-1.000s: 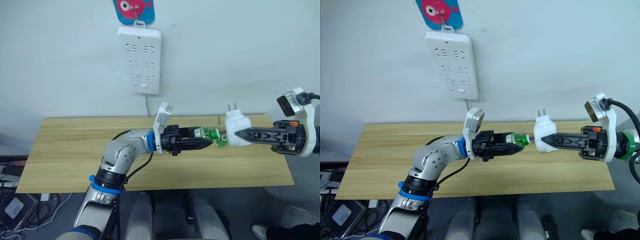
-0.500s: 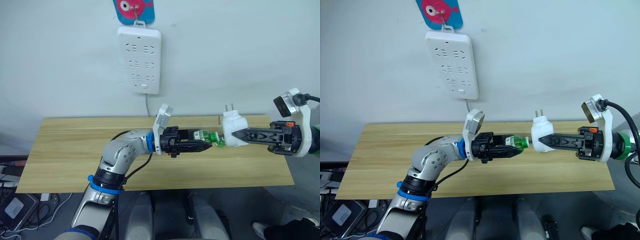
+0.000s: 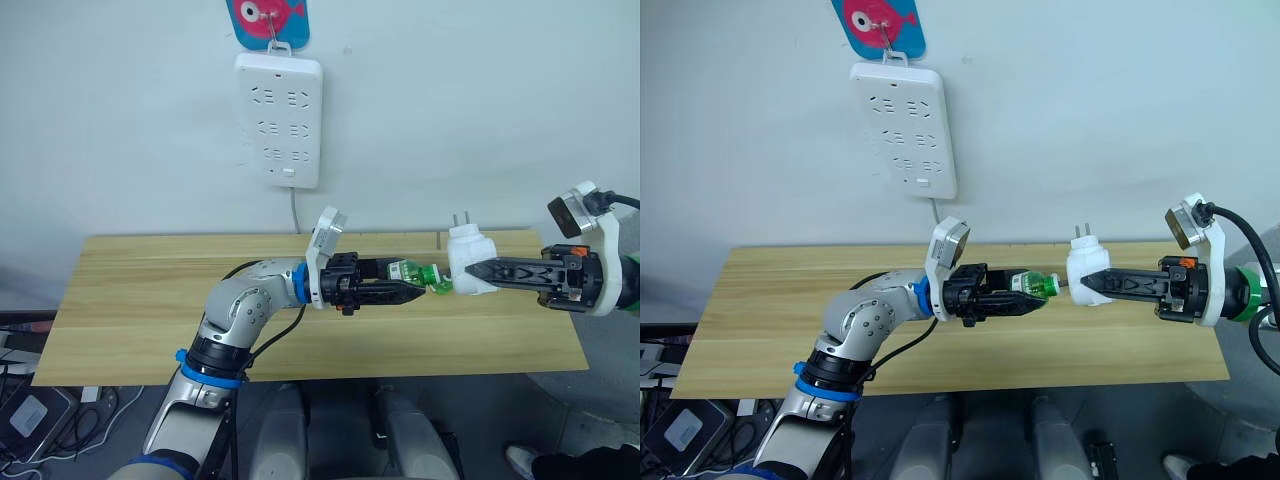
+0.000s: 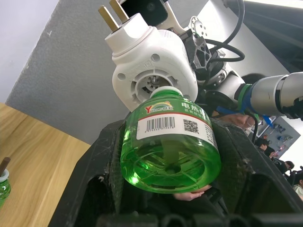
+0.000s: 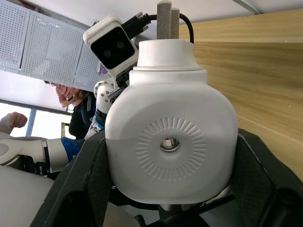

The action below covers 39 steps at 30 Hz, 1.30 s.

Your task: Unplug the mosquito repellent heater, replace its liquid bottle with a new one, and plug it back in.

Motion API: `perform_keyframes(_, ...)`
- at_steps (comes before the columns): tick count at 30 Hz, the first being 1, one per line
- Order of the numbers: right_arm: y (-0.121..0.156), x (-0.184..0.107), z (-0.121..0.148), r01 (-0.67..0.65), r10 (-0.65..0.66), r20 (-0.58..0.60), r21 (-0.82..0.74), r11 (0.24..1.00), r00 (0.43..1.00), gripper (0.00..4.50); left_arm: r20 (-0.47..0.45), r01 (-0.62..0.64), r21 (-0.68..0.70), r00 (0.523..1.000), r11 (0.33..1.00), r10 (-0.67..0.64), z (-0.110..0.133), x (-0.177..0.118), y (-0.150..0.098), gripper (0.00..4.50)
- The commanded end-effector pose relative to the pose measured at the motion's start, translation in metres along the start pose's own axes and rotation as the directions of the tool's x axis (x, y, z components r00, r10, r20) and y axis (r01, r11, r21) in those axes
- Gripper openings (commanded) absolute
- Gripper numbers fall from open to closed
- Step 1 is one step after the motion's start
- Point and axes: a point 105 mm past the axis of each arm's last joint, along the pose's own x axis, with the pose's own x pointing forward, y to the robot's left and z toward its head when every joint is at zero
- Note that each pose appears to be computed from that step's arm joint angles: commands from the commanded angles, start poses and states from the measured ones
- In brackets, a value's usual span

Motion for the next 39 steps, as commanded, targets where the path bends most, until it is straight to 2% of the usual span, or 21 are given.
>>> perform_keyframes(1, 0.013, 0.003, 0.004, -0.045, 0.045, -0.007, -0.042, 0.998, 0.999, 2.99, -0.006, 0.070, 0.047, 0.998, 0.996, -0.069, 0.006, 0.009, -0.012, 2.28)
perform_keyframes(15, 0.027, 0.007, 0.000, -0.128, 0.124, -0.057, -0.070, 0.989, 0.991, 2.99, 0.004, 0.042, 0.055, 0.999, 0.998, -0.042, 0.008, 0.010, -0.003, 2.28)
perform_keyframes(27, 0.018, 0.011, -0.001, -0.069, 0.067, -0.040, -0.066, 0.995, 0.997, 2.99, 0.013, 0.087, 0.061, 0.996, 0.994, -0.088, 0.014, 0.012, -0.013, 2.28)
perform_keyframes(39, 0.015, 0.006, -0.003, -0.046, 0.044, -0.052, -0.043, 0.998, 0.998, 2.99, 0.019, 0.089, 0.073, 0.996, 0.993, -0.090, 0.021, 0.012, -0.011, 2.28)
